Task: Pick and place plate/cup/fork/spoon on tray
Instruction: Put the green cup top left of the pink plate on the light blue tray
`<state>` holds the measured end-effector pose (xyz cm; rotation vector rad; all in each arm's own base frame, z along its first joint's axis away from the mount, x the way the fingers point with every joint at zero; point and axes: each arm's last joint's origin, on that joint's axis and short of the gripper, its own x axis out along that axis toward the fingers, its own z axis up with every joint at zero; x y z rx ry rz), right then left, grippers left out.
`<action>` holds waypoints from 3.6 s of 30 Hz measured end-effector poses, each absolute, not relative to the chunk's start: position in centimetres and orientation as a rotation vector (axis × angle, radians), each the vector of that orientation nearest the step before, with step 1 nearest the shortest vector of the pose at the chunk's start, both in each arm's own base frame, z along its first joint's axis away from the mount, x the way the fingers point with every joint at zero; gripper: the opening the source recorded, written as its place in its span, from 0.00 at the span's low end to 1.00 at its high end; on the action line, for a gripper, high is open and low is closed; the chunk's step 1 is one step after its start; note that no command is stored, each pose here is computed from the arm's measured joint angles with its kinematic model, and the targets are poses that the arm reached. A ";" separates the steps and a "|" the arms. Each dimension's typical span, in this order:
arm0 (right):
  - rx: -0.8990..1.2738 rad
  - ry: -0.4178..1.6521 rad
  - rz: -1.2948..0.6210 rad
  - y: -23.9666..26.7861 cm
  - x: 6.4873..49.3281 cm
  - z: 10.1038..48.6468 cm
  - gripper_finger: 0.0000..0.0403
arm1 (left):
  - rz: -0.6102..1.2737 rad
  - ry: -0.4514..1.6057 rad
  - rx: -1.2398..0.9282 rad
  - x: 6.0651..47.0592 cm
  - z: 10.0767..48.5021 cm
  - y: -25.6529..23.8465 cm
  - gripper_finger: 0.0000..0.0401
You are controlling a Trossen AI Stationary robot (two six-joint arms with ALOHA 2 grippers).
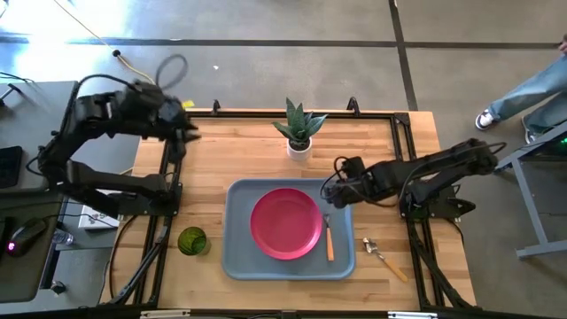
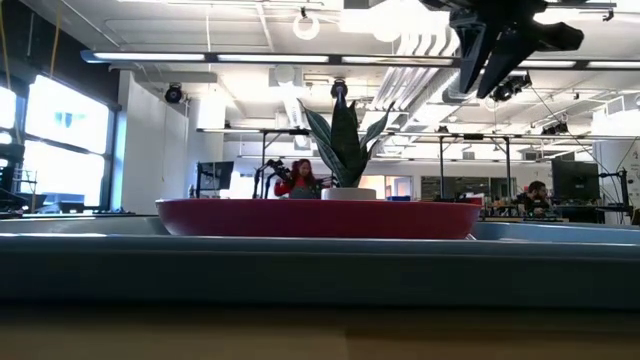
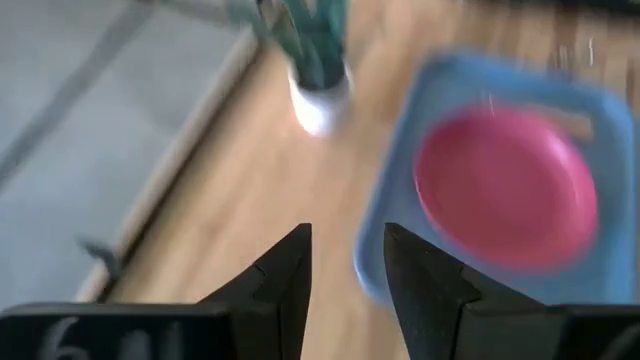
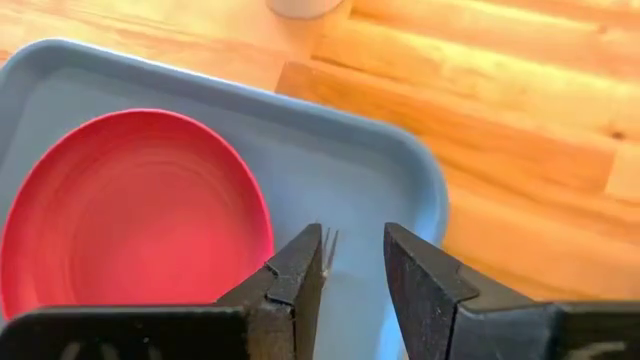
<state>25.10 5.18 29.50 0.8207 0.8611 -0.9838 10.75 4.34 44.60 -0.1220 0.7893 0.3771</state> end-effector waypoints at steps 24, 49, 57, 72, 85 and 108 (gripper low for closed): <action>0.719 0.967 -0.952 1.2 25.5 29.6 0.25 | 0.055 1.275 -0.309 13.9 34.1 -2.3 0.29; 0.676 0.995 -0.919 1.1 25.5 29.6 0.25 | -0.048 1.429 -0.239 15.4 28.8 -9.4 0.29; 0.676 0.994 -0.918 1.1 25.5 29.6 0.25 | -0.032 1.532 -0.167 16.8 26.9 -10.9 0.29; 0.662 1.005 -0.898 1.2 25.5 29.6 0.25 | 0.047 1.647 -0.087 18.5 24.3 -11.9 0.29; 0.648 1.021 -0.873 1.2 25.6 29.5 0.25 | 0.078 1.717 -0.044 19.5 22.5 -12.5 0.24; 0.630 1.030 -0.854 1.2 25.6 29.5 0.25 | 0.185 1.648 -0.240 18.7 24.3 -11.5 0.01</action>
